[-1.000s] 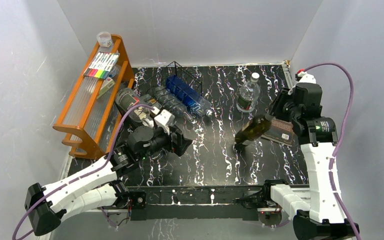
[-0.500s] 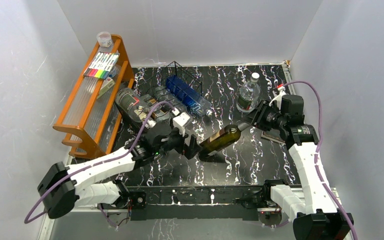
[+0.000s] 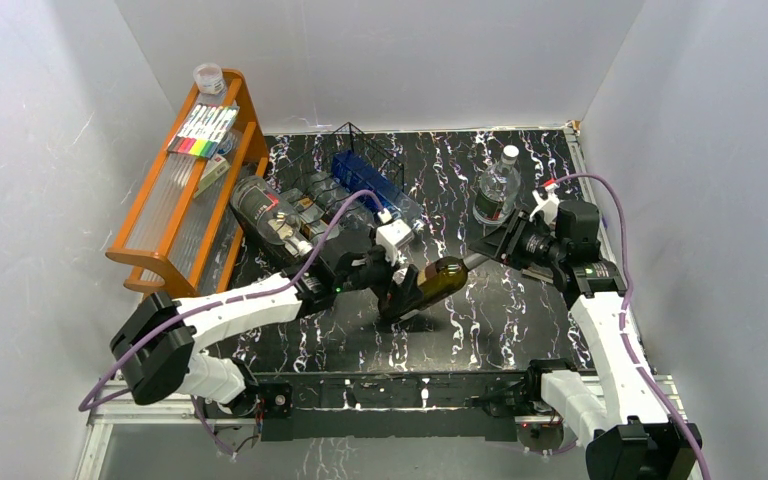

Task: Put the wine bottle on the wine rack

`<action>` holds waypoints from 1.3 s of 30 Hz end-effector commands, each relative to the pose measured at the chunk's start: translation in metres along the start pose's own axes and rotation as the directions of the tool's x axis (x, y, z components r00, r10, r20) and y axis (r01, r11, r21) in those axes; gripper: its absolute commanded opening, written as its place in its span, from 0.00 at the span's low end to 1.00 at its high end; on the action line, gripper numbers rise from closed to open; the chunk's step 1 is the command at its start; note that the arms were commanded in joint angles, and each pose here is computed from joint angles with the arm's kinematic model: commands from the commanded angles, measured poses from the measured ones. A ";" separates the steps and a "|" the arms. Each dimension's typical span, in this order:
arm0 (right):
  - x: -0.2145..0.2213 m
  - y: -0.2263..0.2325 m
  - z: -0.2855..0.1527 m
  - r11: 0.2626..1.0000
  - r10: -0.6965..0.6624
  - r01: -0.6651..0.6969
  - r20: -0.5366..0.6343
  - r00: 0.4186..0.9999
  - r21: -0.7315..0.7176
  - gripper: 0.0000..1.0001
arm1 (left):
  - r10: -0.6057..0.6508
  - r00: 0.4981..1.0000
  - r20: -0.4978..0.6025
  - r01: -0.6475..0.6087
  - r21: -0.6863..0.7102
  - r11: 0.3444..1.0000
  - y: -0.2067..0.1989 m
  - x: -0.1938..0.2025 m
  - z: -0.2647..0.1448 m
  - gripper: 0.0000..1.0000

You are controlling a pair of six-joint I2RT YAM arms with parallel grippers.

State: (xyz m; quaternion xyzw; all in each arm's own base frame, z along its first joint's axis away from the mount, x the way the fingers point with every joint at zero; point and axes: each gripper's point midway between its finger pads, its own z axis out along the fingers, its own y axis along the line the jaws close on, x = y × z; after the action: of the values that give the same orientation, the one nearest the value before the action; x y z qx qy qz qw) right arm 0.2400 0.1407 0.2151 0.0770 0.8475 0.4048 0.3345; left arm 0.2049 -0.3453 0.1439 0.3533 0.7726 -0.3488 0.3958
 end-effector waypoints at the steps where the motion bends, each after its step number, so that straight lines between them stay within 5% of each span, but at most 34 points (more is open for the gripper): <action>1: -0.011 0.043 -0.010 0.978 -0.073 0.079 0.035 0.997 -0.195 0.00 | 0.076 0.988 0.135 -0.080 0.025 0.996 -0.011 -0.058 0.003 0.98; 17: 0.006 0.058 -0.014 0.940 -0.106 0.089 -0.033 0.994 -0.328 0.00 | 0.088 0.996 -0.028 -0.072 0.355 0.932 -0.057 -0.001 0.006 0.98; 27: 0.024 0.058 -0.024 0.934 -0.109 0.078 -0.070 0.992 -0.349 0.00 | 0.097 0.987 -0.128 -0.057 0.283 0.957 -0.029 0.044 0.016 0.97; 29: 0.029 0.056 -0.023 0.931 -0.095 0.059 -0.083 0.992 -0.361 0.00 | 0.155 0.988 0.025 -0.151 0.411 0.899 -0.050 0.024 0.002 0.77; 34: 0.038 0.050 -0.023 0.938 -0.087 0.043 -0.111 0.990 -0.345 0.04 | 0.347 0.931 0.108 -0.363 0.341 0.867 -0.037 0.000 0.004 0.32; 36: 0.040 0.048 -0.023 0.938 -0.099 0.055 -0.111 0.989 -0.341 0.35 | 0.407 0.902 0.143 -0.431 0.330 0.840 -0.038 -0.012 -0.001 0.24; 39: 0.042 0.046 -0.025 0.934 -0.135 0.094 -0.098 0.986 -0.343 0.56 | 0.494 0.853 0.168 -0.522 0.270 0.809 -0.031 -0.028 -0.003 0.12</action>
State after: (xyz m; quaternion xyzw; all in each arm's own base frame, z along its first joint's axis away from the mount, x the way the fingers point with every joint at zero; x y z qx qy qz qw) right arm 0.2004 0.1673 0.2260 -0.0217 0.8022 0.5055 0.3169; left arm 0.1640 -0.3522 0.1047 0.5307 0.6735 -0.4007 0.3227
